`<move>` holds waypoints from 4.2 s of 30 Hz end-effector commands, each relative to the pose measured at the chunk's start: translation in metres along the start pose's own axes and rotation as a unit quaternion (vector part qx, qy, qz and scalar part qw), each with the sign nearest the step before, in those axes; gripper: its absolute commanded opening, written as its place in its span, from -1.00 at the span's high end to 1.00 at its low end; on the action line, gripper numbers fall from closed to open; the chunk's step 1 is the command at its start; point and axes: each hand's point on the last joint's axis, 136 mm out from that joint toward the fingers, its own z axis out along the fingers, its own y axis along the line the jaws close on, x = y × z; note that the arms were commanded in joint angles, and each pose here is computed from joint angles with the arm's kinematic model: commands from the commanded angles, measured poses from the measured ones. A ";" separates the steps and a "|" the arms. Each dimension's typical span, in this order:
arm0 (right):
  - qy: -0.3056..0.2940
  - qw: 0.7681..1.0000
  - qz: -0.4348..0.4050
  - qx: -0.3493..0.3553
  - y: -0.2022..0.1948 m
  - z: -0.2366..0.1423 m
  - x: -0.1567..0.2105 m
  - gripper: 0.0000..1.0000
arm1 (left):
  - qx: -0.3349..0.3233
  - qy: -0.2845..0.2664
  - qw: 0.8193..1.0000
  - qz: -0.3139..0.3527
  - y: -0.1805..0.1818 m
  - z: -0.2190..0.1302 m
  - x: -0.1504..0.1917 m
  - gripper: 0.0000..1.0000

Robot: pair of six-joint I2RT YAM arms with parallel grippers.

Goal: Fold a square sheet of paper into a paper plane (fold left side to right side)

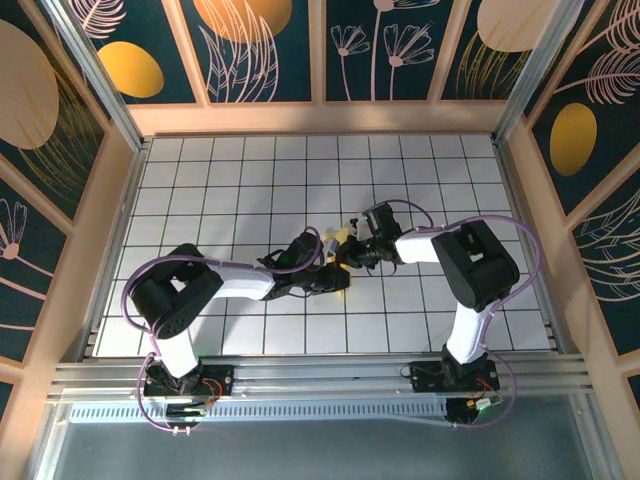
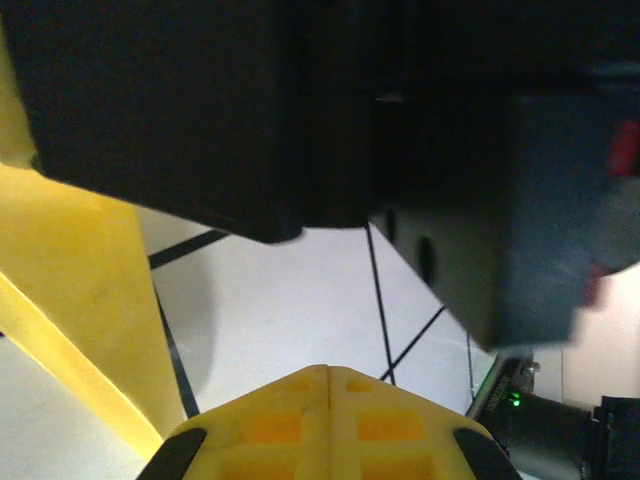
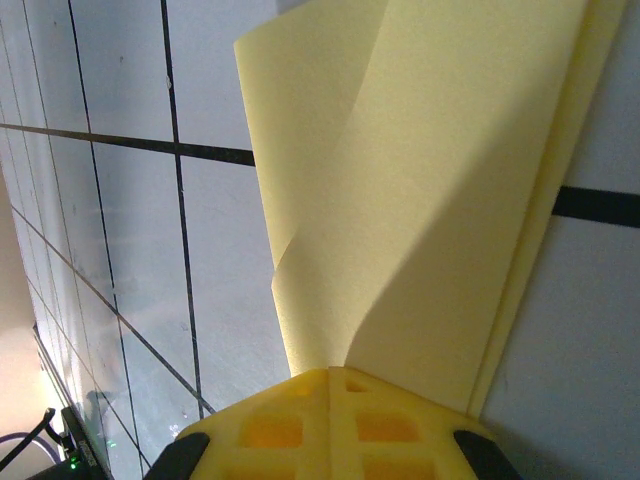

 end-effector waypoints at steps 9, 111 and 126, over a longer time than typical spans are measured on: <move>0.077 0.985 0.057 0.145 -0.081 0.014 0.061 1.00 | 0.000 0.022 1.000 0.014 0.000 0.014 -0.002 1.00; -0.085 0.933 -0.119 0.328 0.017 -0.063 -0.002 -0.17 | -0.174 -0.372 0.910 -0.058 0.050 -0.186 -0.082 0.11; -0.077 0.902 -0.148 0.399 -0.001 -0.040 -0.011 0.78 | -0.183 -0.368 0.910 -0.060 0.053 -0.189 -0.079 0.05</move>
